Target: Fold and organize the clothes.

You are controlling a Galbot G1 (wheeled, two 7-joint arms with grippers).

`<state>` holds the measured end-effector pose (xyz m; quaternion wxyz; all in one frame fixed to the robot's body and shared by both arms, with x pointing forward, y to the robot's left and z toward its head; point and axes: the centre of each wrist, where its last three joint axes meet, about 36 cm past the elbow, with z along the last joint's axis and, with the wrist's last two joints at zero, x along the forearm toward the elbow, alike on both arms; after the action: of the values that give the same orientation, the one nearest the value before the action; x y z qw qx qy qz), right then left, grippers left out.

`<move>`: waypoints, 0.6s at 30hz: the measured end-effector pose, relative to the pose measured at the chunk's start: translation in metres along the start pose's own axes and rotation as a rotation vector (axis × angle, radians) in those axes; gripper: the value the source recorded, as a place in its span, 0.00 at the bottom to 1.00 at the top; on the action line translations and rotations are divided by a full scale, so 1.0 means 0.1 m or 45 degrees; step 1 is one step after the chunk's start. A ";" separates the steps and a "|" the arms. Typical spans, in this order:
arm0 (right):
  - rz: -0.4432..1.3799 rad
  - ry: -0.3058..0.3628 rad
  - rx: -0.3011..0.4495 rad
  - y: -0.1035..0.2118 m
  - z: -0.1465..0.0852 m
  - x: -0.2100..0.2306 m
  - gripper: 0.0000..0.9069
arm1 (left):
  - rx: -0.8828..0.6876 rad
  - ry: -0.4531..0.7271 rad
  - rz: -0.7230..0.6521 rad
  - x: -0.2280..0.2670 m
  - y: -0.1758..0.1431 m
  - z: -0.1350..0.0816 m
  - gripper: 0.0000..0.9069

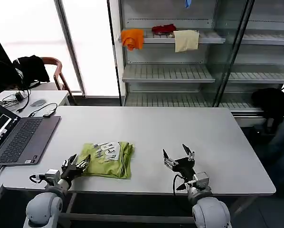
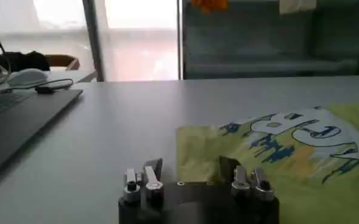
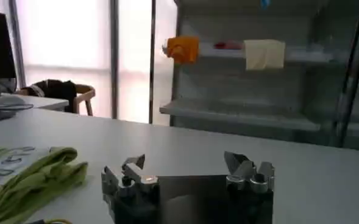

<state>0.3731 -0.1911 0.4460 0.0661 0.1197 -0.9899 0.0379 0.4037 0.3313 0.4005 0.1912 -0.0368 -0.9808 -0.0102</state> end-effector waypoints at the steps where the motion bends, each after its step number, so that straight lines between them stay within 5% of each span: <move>1: 0.001 -0.001 0.000 0.00 0.00 0.00 1.00 | 0.002 0.002 0.005 0.00 -0.01 0.00 0.37; 5: 0.004 -0.003 -0.002 0.00 -0.01 0.02 1.00 | 0.017 0.010 0.028 0.01 -0.04 0.00 0.11; 18: 0.013 -0.009 -0.005 0.00 -0.03 0.05 1.00 | 0.080 0.032 0.066 0.01 -0.05 -0.02 0.01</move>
<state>0.3689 -0.1921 0.4492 0.0624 0.1146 -0.9908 0.0358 0.4035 0.3261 0.4030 0.2047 -0.0559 -0.9769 0.0251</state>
